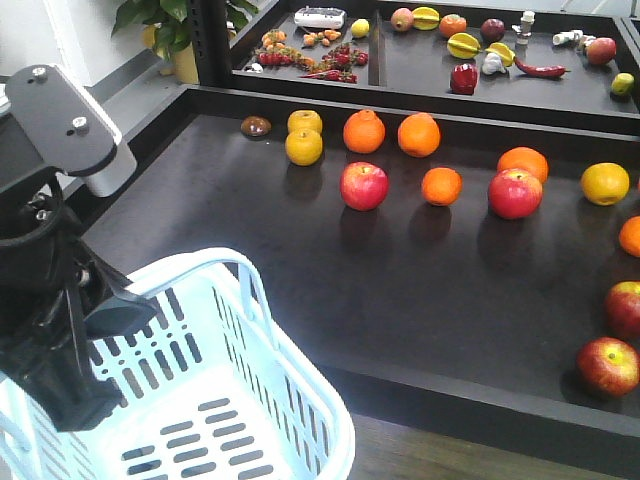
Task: Pick three apples into basket with both arms
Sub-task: 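Turn the base toward the fruit table with the red apples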
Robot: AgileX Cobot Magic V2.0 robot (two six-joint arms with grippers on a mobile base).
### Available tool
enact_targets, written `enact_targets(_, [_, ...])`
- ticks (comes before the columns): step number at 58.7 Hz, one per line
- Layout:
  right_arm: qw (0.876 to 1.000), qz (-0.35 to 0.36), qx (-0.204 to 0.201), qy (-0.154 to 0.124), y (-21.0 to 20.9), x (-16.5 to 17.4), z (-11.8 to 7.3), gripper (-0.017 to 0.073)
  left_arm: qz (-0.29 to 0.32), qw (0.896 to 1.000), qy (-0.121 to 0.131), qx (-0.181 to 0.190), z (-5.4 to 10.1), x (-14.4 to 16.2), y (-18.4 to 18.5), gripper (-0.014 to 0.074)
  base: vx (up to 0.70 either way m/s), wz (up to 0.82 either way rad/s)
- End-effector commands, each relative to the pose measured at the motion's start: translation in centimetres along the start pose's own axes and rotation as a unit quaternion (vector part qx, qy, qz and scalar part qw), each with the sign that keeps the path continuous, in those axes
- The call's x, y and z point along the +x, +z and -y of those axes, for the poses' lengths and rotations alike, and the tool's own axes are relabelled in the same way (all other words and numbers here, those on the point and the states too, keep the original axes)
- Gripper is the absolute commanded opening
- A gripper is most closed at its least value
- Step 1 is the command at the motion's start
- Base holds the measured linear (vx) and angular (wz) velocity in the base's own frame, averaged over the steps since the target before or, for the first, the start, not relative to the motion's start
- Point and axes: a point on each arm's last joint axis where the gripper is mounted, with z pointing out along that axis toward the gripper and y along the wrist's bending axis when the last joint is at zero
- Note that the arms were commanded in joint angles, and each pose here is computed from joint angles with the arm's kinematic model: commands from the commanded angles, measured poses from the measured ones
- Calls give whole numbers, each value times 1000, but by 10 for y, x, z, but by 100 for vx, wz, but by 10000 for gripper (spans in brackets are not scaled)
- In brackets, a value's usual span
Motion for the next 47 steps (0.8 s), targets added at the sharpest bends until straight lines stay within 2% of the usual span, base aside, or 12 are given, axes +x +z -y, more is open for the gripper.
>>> enact_targets(1, [1000,21,-5,-5,2,-2,-1,-5,57,998,-7,-9,-1,-6,-15,-6,3,3])
enact_targets(47, [1000,21,-5,-5,2,-2,-1,-5,57,998,-7,-9,-1,-6,-15,-6,4,-8])
